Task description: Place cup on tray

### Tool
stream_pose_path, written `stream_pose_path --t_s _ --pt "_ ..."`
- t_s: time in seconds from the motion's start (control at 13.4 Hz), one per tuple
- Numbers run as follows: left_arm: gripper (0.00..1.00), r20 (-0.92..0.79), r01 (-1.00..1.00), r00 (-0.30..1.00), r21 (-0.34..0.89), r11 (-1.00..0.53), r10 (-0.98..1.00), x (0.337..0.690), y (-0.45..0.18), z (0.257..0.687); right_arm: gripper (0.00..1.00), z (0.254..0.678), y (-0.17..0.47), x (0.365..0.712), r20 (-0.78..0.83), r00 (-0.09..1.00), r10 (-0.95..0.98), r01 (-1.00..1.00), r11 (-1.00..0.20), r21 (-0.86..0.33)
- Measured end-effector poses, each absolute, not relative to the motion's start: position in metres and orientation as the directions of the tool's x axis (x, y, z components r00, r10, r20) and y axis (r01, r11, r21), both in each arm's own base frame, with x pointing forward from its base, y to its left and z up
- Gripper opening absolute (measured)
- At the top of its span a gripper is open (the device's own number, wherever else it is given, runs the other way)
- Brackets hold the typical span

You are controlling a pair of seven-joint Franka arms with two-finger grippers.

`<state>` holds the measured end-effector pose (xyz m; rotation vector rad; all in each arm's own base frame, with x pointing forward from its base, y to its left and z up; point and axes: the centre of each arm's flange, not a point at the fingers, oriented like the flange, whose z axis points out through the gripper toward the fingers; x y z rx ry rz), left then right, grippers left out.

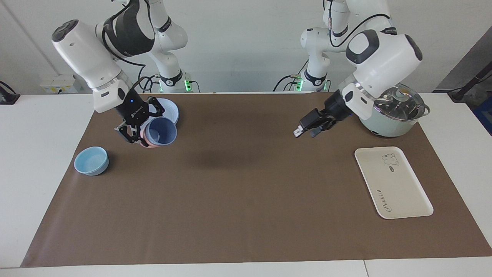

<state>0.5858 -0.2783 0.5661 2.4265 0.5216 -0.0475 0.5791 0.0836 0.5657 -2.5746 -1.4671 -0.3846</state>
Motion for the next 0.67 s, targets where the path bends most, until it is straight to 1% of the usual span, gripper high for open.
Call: stream_pose_path --t_s 0.07,0.15,0.37,0.45,0.52,0.6,0.67 --pt "0.89 -0.161 0.384 0.917 0.604 -0.698 0.365 0.577 -0.303 0.569 0.85 0.569 0.096 0.577 0.274 0.471 0.839 0.871 -0.491 0.006" --pt "0.85 -0.165 0.393 0.912 0.615 -0.684 0.376 0.568 -0.326 0.571 0.85 0.57 0.109 0.574 0.254 0.451 0.856 0.882 -0.471 0.021" --pt "0.8 -0.165 0.396 0.907 0.652 -0.647 0.388 0.539 -0.391 0.573 0.85 0.57 0.143 0.567 0.173 0.387 0.906 0.911 -0.405 0.081" --pt "0.8 -0.162 0.393 0.906 0.665 -0.635 0.391 0.53 -0.41 0.571 0.85 0.57 0.152 0.565 0.157 0.369 0.916 0.918 -0.386 0.094" --pt "0.76 -0.16 0.387 0.908 0.673 -0.63 0.388 0.522 -0.425 0.567 0.85 0.57 0.157 0.563 0.149 0.359 0.922 0.922 -0.375 0.1" --pt "0.76 -0.16 0.382 0.911 0.676 -0.63 0.38 0.516 -0.437 0.564 0.85 0.57 0.158 0.563 0.145 0.355 0.924 0.923 -0.371 0.104" --pt "0.7 -0.158 0.376 0.914 0.679 -0.63 0.374 0.511 -0.445 0.563 0.85 0.571 0.157 0.563 0.143 0.355 0.924 0.923 -0.371 0.106"
